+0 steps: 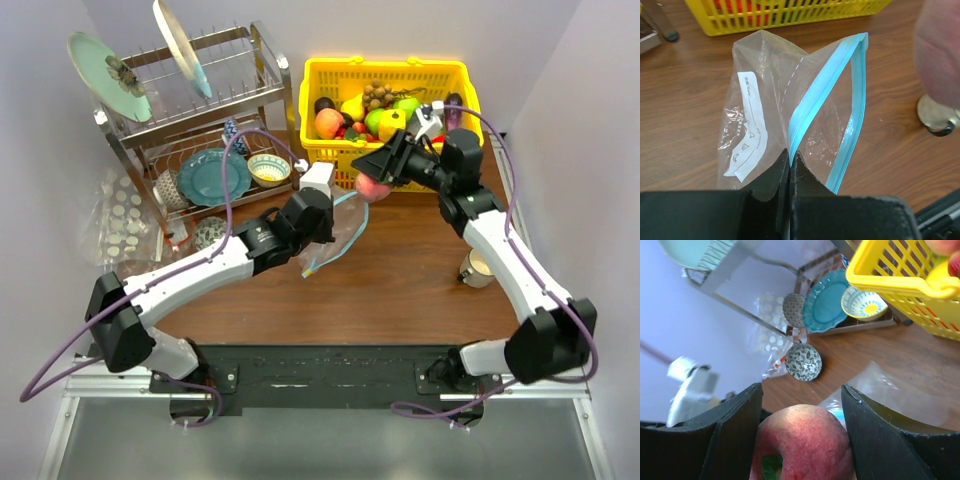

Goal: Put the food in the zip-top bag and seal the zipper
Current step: Place the fake fruit in the zipper food storage bag.

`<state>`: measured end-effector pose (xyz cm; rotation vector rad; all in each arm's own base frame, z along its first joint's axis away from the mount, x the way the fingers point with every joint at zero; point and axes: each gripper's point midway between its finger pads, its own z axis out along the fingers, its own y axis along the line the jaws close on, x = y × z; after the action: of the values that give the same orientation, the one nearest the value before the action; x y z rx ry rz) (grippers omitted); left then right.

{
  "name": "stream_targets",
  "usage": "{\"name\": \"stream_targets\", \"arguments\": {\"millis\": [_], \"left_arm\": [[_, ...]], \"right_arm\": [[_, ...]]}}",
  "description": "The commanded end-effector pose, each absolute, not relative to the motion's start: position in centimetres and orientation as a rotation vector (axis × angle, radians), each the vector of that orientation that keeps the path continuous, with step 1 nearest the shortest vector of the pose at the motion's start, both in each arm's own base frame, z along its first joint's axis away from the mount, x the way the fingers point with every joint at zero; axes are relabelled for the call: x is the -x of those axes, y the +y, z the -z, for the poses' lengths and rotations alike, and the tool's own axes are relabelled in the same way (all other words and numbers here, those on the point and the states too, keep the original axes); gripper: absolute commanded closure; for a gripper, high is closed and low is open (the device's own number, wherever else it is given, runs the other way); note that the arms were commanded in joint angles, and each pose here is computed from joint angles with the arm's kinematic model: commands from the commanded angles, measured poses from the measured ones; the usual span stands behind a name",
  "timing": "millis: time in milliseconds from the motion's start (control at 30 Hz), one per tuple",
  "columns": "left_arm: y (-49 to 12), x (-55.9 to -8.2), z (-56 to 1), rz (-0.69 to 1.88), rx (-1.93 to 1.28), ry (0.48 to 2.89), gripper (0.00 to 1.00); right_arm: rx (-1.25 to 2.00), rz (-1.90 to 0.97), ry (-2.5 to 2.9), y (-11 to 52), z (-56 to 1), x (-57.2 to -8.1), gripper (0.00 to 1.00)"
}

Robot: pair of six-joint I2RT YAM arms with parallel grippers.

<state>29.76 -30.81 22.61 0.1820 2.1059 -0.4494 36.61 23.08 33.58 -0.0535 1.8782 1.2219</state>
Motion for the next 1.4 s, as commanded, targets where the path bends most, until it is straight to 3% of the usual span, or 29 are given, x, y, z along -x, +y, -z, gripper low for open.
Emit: {"name": "stream_targets", "arguments": {"millis": [0, 600, 667, 733, 767, 867, 1167, 1367], "left_arm": [[-33.7, -30.0, -25.6, 0.625, -0.142, 2.081, 1.0], [-36.9, -28.4, -30.6, 1.188, -0.015, 1.994, 1.0], [-37.0, -28.3, -30.8, 1.233, -0.008, 1.994, 1.0], [-37.2, -28.0, -31.0, 1.266, -0.013, 1.992, 1.0], [-37.3, -28.0, -31.1, 1.279, -0.018, 1.989, 1.0], [-37.5, -27.9, -31.3, 1.3, -0.026, 1.988, 1.0], [-36.8, -28.5, -29.9, 1.277, 0.0, 2.01, 1.0], [-36.2, -29.1, -29.3, 1.221, 0.016, 2.01, 1.0]], "right_arm": [[0.113, -1.241, 1.641, 22.5, -38.8, -34.7, 0.41], [0.096, -1.188, 1.524, 20.9, -36.9, -32.6, 0.4], [0.094, -1.184, 1.53, 21.0, -36.4, -32.7, 0.36], [0.094, -1.18, 1.537, 21.0, -36.0, -32.9, 0.25], [0.094, -1.173, 1.54, 21.0, -35.9, -32.9, 0.13], [0.081, -1.148, 1.557, 20.7, -35.4, -33.2, 0.02], [-0.019, -0.922, 1.71, 17.9, -34.6, -33.7, 0.05], [-0.06, -0.749, 1.818, 15.0, -33.0, -31.4, 0.08]]}}
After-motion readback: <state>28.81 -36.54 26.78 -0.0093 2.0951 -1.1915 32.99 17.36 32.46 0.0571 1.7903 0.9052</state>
